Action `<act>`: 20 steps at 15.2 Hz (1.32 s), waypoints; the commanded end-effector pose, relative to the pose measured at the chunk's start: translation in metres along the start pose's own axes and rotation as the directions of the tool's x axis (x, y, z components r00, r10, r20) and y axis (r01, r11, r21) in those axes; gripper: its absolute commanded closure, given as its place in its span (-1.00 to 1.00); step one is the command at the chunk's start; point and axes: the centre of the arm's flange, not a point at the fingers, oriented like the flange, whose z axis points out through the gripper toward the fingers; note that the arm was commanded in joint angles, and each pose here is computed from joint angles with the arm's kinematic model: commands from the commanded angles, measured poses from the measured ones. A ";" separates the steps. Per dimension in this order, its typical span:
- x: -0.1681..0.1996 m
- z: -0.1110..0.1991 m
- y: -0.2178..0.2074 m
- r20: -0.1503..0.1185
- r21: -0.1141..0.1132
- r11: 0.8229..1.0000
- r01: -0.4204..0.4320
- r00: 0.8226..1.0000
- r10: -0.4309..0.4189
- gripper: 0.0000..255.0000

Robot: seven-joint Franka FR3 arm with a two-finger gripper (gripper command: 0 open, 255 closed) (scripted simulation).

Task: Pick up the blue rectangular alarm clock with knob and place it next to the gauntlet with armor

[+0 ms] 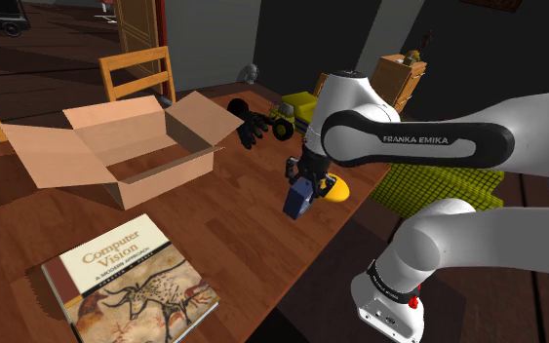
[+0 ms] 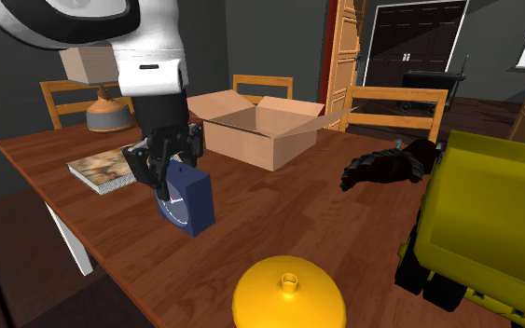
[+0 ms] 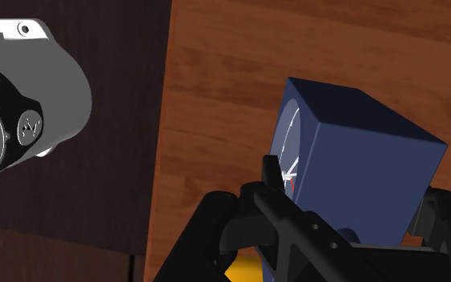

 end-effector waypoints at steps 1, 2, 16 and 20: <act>0.000 -0.011 0.001 0.000 0.000 1.000 0.000 1.000 0.000 1.00; 0.000 -0.016 0.001 0.000 0.000 1.000 0.000 1.000 0.000 1.00; 0.001 -0.090 0.000 0.000 0.000 1.000 0.000 1.000 0.000 1.00; 0.001 -0.111 0.000 0.000 0.000 1.000 0.000 1.000 0.000 1.00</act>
